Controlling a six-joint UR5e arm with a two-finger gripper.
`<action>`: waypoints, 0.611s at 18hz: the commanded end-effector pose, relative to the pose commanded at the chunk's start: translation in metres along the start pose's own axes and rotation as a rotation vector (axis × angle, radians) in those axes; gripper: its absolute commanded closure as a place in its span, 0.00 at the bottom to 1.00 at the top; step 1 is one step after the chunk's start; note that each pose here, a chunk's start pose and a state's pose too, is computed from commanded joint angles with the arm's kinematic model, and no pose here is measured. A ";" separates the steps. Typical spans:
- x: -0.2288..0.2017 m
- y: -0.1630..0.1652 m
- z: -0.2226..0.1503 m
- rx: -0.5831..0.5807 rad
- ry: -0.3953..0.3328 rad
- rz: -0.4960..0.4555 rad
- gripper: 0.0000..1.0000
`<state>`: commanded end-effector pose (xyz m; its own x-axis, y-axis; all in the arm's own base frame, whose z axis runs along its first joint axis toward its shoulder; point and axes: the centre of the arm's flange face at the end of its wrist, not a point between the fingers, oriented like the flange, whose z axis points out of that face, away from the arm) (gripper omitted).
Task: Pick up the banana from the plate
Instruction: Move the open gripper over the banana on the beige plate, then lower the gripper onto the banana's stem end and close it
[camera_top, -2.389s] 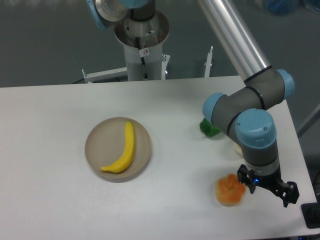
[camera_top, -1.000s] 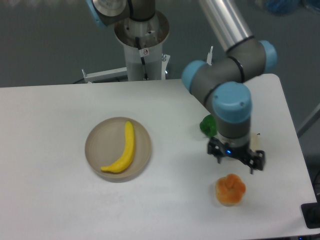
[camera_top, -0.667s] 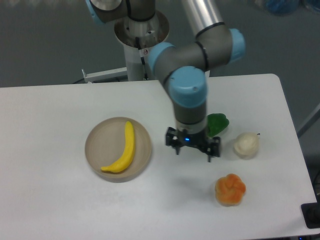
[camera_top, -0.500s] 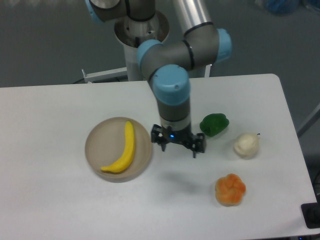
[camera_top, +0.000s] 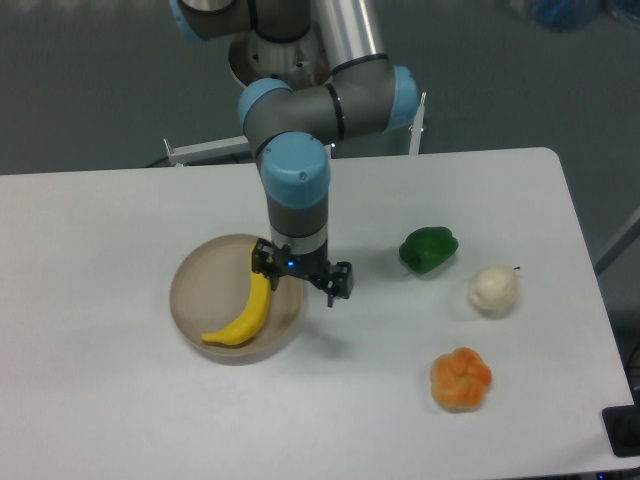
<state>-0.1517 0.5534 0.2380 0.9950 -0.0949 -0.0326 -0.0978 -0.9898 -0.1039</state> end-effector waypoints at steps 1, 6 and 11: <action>0.005 0.006 0.008 -0.001 0.001 0.001 0.00; 0.026 0.004 0.025 -0.020 0.016 -0.004 0.00; 0.043 -0.002 0.035 -0.035 0.022 0.003 0.00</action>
<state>-0.1096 0.5555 0.2020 0.9949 -0.1000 -0.0105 -0.1005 -0.9926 -0.0686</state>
